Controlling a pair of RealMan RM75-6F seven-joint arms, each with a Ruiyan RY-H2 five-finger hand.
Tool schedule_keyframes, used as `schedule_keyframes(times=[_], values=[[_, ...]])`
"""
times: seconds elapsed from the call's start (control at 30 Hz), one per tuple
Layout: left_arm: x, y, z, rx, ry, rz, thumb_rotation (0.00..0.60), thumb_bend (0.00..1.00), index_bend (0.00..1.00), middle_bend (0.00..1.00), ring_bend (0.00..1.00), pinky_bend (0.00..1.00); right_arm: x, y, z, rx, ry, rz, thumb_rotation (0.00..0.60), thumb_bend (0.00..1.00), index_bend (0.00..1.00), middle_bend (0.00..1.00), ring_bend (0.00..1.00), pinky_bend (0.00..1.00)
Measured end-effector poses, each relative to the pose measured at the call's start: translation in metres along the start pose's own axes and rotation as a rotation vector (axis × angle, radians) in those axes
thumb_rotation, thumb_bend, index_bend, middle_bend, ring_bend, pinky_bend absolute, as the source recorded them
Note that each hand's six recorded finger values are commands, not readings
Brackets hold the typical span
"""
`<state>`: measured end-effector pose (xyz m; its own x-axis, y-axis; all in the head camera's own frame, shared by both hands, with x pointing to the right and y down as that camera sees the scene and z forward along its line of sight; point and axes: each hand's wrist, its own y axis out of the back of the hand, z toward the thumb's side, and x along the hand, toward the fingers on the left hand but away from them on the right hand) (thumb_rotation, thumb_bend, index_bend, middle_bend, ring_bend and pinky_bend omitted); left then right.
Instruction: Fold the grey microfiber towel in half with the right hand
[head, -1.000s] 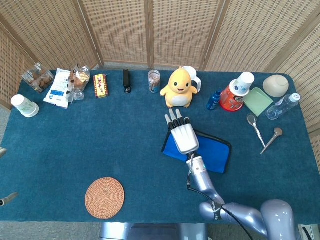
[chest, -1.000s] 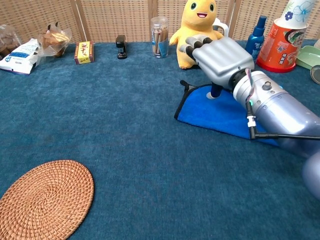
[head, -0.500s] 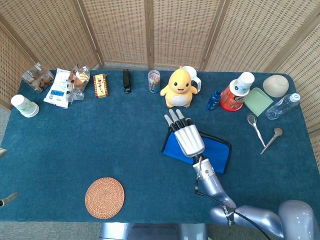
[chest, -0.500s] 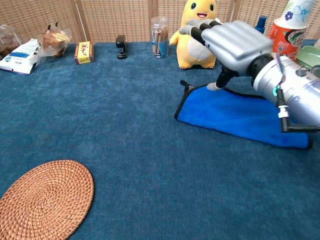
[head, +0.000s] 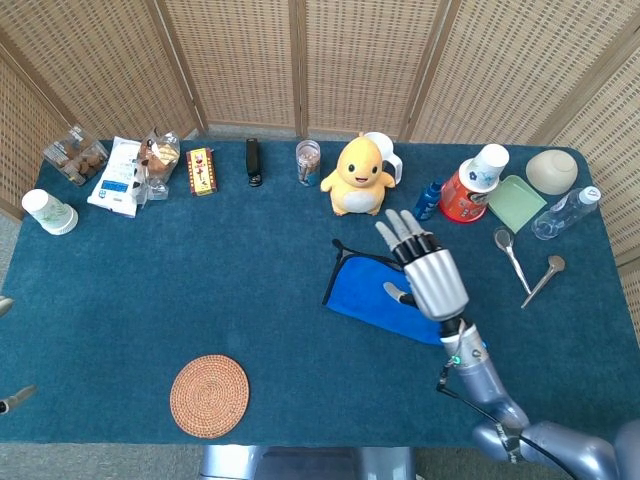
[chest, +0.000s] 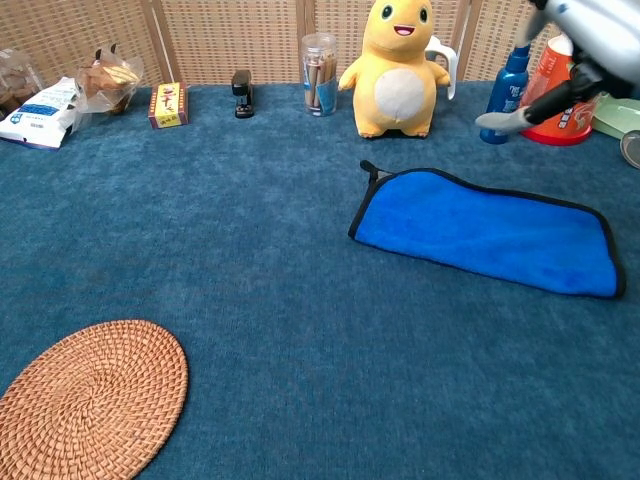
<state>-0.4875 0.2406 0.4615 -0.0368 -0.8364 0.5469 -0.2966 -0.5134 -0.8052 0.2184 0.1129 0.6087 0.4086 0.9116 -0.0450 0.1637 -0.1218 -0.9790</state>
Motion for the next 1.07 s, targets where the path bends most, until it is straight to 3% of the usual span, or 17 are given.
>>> schedule_keyframes(times=[0.17, 0.33, 0.4, 0.47, 0.6, 0.67, 0.87, 1.07], values=[[-0.001, 0.001, 0.0, 0.015, 0.001, 0.022, 0.6, 0.13, 0.0, 0.0, 0.0, 0.0, 0.018, 0.015, -0.019, -0.088, -0.053, -0.031, 0.589, 0.0, 0.0, 0.02, 0.09, 0.41], [-0.001, 0.0, 0.0, 0.025, 0.005, 0.033, 0.6, 0.13, 0.0, 0.0, 0.0, 0.0, 0.049, 0.037, -0.046, -0.134, -0.125, -0.079, 0.6, 0.0, 0.01, 0.09, 0.24, 0.45], [0.0, 0.0, 0.0, 0.026, 0.005, 0.035, 0.6, 0.13, 0.0, 0.0, 0.0, 0.0, 0.06, 0.042, -0.057, -0.139, -0.157, -0.084, 0.6, 0.0, 0.03, 0.11, 0.25, 0.48], [0.0, 0.001, 0.0, 0.026, 0.006, 0.038, 0.6, 0.13, 0.0, 0.0, 0.0, 0.0, 0.074, 0.047, -0.069, -0.133, -0.196, -0.07, 0.6, 0.0, 0.03, 0.11, 0.22, 0.44], [0.0, 0.001, 0.001, 0.028, 0.008, 0.045, 0.6, 0.13, 0.0, 0.0, 0.0, 0.0, 0.096, 0.056, -0.087, -0.135, -0.254, -0.029, 0.6, 0.0, 0.0, 0.02, 0.02, 0.2], [0.0, 0.0, 0.001, 0.034, 0.009, 0.047, 0.6, 0.13, 0.0, 0.0, 0.0, 0.0, 0.11, 0.062, -0.097, -0.134, -0.281, -0.001, 0.6, 0.0, 0.0, 0.0, 0.0, 0.15], [0.0, -0.006, 0.003, 0.061, 0.016, 0.04, 0.6, 0.13, 0.0, 0.0, 0.0, 0.0, 0.146, 0.078, -0.113, -0.11, -0.335, 0.07, 0.6, 0.0, 0.0, 0.0, 0.0, 0.13], [0.0, -0.013, 0.006, 0.083, 0.019, 0.035, 0.6, 0.13, 0.0, 0.0, 0.0, 0.0, 0.152, 0.086, -0.107, -0.071, -0.314, 0.086, 0.6, 0.0, 0.0, 0.0, 0.0, 0.13]])
